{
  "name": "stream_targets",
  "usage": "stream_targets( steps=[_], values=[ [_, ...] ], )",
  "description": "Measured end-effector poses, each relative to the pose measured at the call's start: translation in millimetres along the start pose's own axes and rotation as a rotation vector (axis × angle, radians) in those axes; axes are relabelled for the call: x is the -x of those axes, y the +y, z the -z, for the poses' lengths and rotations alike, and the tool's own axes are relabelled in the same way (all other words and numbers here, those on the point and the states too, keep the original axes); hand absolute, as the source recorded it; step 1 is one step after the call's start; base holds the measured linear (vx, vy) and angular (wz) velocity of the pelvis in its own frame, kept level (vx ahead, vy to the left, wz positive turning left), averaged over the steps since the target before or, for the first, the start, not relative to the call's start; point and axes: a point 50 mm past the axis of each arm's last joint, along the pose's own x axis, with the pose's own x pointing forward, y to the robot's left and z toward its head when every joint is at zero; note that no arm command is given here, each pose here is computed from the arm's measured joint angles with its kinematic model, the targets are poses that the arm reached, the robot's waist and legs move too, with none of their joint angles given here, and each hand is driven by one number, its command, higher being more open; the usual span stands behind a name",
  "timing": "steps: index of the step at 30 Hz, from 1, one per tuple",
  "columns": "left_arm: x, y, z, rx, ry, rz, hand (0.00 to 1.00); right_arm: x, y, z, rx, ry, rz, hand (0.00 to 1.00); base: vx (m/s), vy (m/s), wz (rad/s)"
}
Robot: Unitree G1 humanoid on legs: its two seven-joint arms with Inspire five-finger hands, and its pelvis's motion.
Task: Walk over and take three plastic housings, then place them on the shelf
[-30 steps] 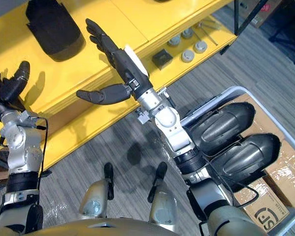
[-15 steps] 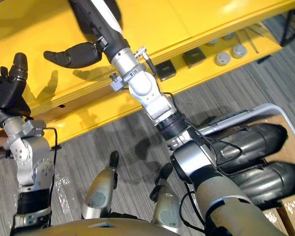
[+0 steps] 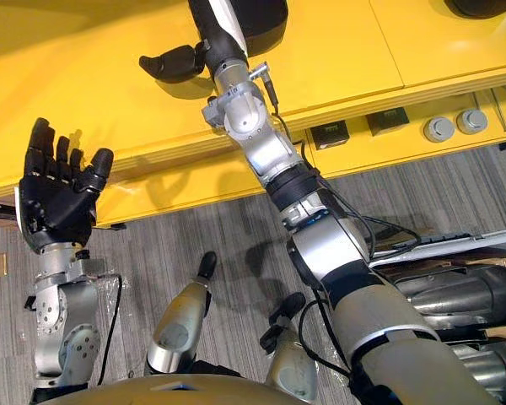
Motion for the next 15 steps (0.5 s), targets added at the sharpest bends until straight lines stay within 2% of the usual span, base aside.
stream_targets(
  steps=[6,15],
  values=[
    [6.8,1.6,4.3,0.017,0.038,-0.003,1.0,0.4,-8.8,7.3,0.032,0.05,0.066,1.0,-0.01,0.001,0.03],
    [8.8,-4.2,8.2,0.045,0.063,0.03,1.0,1.6,-11.4,12.4,0.076,0.079,0.077,1.0,0.0,0.0,0.0]
  ],
)
